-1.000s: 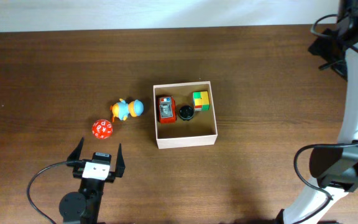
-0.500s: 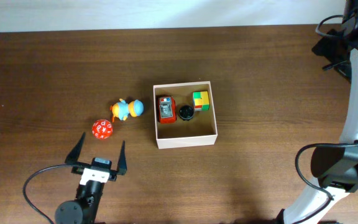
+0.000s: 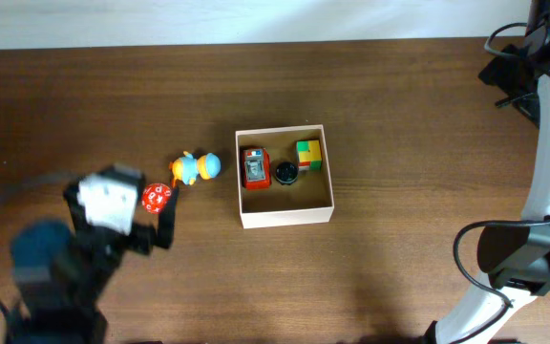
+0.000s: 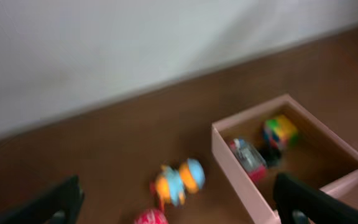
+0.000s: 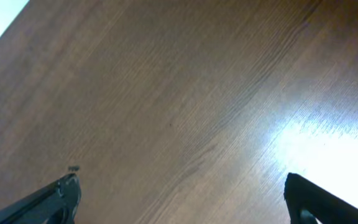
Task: Pack container
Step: 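Move the left gripper over the orange-and-blue toy duck and grasp it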
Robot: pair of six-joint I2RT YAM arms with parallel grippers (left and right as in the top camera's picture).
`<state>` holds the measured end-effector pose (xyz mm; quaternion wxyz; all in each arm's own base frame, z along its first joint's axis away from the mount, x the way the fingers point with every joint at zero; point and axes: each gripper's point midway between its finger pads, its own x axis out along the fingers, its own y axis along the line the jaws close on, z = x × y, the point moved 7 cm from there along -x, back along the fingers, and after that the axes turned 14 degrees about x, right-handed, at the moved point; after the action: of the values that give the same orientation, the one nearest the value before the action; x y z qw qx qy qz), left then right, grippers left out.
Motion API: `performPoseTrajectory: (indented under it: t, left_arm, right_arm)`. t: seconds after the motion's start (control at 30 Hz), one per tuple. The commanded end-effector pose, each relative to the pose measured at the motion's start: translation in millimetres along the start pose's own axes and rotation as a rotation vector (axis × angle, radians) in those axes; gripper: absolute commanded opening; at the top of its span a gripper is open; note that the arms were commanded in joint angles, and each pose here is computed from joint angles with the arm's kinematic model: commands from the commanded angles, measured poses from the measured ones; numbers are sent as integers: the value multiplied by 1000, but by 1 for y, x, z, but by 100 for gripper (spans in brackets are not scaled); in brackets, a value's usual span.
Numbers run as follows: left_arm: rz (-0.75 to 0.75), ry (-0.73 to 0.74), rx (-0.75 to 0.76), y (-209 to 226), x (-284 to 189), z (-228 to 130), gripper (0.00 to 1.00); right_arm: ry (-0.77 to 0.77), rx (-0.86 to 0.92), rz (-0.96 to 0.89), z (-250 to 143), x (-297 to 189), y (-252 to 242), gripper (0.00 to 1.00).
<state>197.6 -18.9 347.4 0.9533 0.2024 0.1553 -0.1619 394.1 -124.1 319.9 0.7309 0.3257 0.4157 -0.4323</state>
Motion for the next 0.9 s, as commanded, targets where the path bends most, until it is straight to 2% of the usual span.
performPoseTrajectory:
  t: [0.0, 0.17, 0.33, 0.73, 0.87]
  left_arm:
    - [-70, 145, -56, 22, 23, 24, 99]
    - [-165, 323, -119, 38, 59, 31, 99]
    - [-273, 448, -180, 42, 109, 11, 99]
    - [-380, 619, -259, 38, 228, -70, 99]
    - [-454, 715, -293, 23, 262, -116, 99]
  right_arm:
    - [-22, 22, 17, 4, -9, -1, 99]
    - [-23, 22, 17, 4, -9, -1, 99]
    - [-22, 22, 17, 4, -9, -1, 99]
    - [-23, 22, 17, 4, -9, -1, 99]
    - [-23, 22, 17, 4, -9, -1, 99]
